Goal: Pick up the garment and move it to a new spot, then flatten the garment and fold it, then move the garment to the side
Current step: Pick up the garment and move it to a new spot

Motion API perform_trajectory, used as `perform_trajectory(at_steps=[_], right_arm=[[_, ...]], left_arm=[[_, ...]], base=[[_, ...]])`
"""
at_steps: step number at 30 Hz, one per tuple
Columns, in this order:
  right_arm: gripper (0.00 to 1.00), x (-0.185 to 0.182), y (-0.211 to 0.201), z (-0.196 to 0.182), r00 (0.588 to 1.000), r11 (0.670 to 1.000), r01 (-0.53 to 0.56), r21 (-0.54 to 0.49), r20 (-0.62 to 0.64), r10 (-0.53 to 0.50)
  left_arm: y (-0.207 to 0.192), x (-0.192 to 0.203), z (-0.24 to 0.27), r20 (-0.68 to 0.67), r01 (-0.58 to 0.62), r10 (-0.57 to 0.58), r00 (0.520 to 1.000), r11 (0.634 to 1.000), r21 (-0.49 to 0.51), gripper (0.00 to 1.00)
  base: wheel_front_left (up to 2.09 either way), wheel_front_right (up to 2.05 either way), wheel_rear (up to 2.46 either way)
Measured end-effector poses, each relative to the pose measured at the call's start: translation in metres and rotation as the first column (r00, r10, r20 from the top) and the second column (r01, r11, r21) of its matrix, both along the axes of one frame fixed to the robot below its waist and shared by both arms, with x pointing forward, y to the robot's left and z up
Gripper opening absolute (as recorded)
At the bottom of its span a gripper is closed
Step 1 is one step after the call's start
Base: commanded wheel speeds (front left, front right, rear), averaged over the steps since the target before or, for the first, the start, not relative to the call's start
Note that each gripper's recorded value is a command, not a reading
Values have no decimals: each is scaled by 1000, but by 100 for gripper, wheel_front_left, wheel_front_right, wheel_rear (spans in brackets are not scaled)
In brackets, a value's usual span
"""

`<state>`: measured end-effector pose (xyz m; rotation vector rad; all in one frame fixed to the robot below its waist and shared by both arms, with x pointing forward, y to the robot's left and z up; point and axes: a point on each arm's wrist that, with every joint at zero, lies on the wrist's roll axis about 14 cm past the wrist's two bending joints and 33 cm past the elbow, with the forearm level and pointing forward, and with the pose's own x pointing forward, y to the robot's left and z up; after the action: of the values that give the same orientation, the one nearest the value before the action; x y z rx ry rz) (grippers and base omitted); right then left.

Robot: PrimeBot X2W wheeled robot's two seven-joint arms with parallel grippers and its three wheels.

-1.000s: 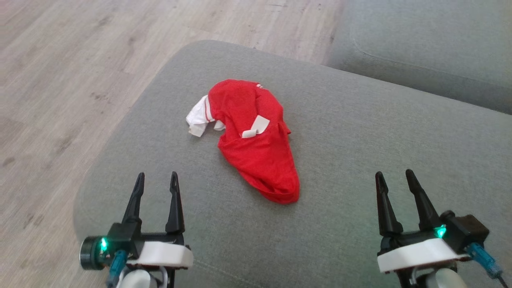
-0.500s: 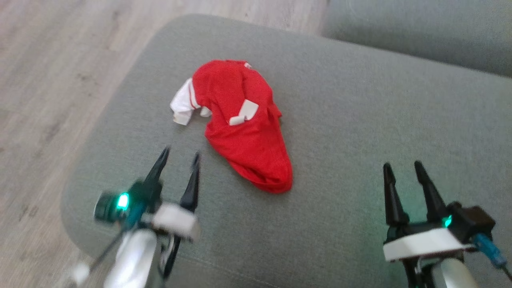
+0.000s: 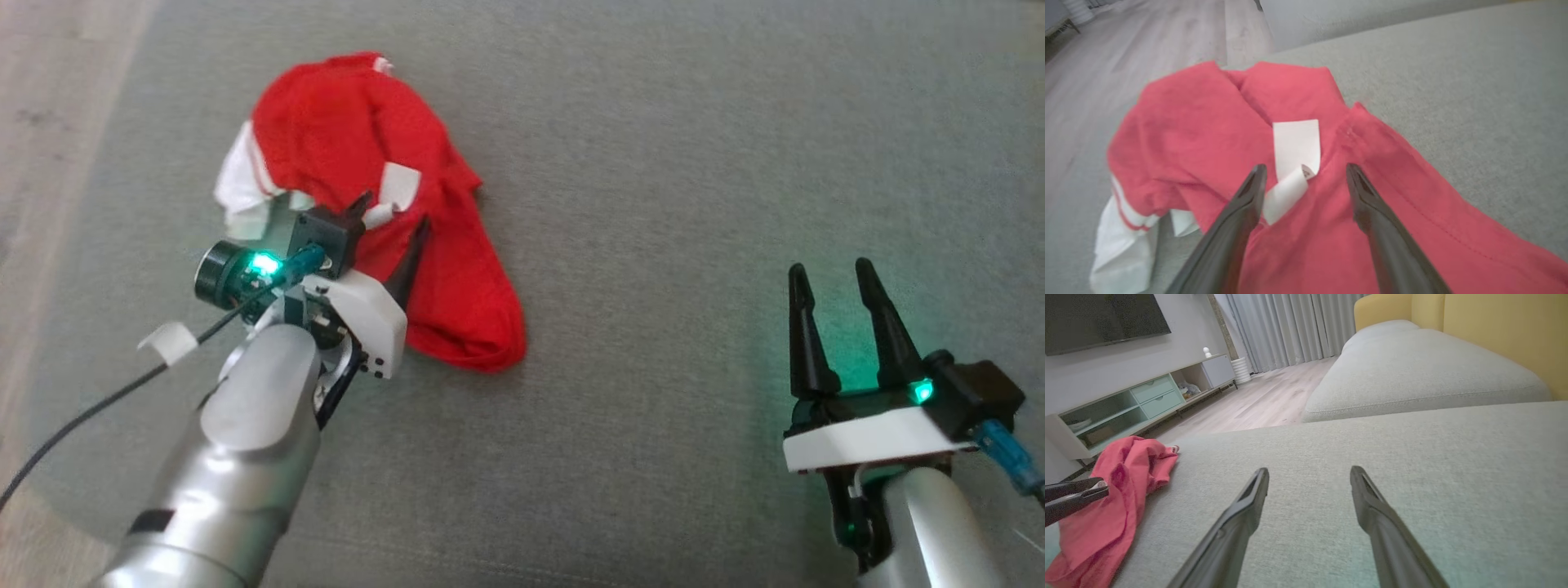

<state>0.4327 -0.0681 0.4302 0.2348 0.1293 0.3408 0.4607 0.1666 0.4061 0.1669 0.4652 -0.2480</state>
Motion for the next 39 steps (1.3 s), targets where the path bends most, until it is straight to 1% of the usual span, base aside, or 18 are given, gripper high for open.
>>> perform_trajectory(at_steps=[3,8,9,10,11,12,17,21,23,26,30,35,38,39], right_arm=[[100,1,-11,-7,999,1000,31,-1,-19,-31],[100,1,-21,-11,998,998,61,-3,-32,-61],[100,1,-23,-11,997,998,64,-4,-33,-64],[100,1,-23,-12,997,998,66,-5,-34,-66],[100,0,-24,-11,997,998,67,-6,-34,-67],[100,0,-24,-11,997,998,67,-7,-33,-68],[100,-3,-23,-3,998,998,65,-8,-18,-65],[100,-8,-23,9,998,998,64,-4,4,-64],[100,-12,-23,16,998,998,67,4,18,-67],[100,-19,-26,26,997,997,74,15,36,-74],[100,-34,-30,33,995,996,86,27,43,-87],[100,-48,-45,41,990,990,131,48,55,-133],[100,-54,-57,47,984,985,164,57,66,-168],[100,-59,-66,49,978,980,191,61,71,-195]], left_arm=[[-5,5,-16,-57,29,-28,998,999,16,100],[-7,10,-30,-96,59,-56,994,998,35,100],[-10,10,-30,-93,65,-62,994,998,27,97],[-13,9,-30,-90,74,-72,993,997,23,48],[-16,7,-30,-85,85,-82,993,996,23,17],[-18,6,-29,-80,98,-95,992,995,25,0],[-31,1,-14,-18,151,-151,988,988,26,0],[-38,3,17,102,171,-171,980,985,2,0],[-43,4,37,172,189,-186,967,982,0,0],[-52,7,75,289,227,-218,932,974,3,0],[-72,8,135,450,298,-280,848,954,31,0],[-105,10,213,626,389,-359,692,916,96,0],[-127,6,250,686,441,-401,607,888,129,0],[-140,4,264,706,467,-423,569,872,146,0]], base=[[0,0,0],[0,0,0],[0,0,0],[0,0,0],[0,0,0],[0,0,0],[0,0,0],[0,0,0],[0,0,0],[0,0,0],[0,0,0],[0,0,0],[0,0,0],[0,0,0]])
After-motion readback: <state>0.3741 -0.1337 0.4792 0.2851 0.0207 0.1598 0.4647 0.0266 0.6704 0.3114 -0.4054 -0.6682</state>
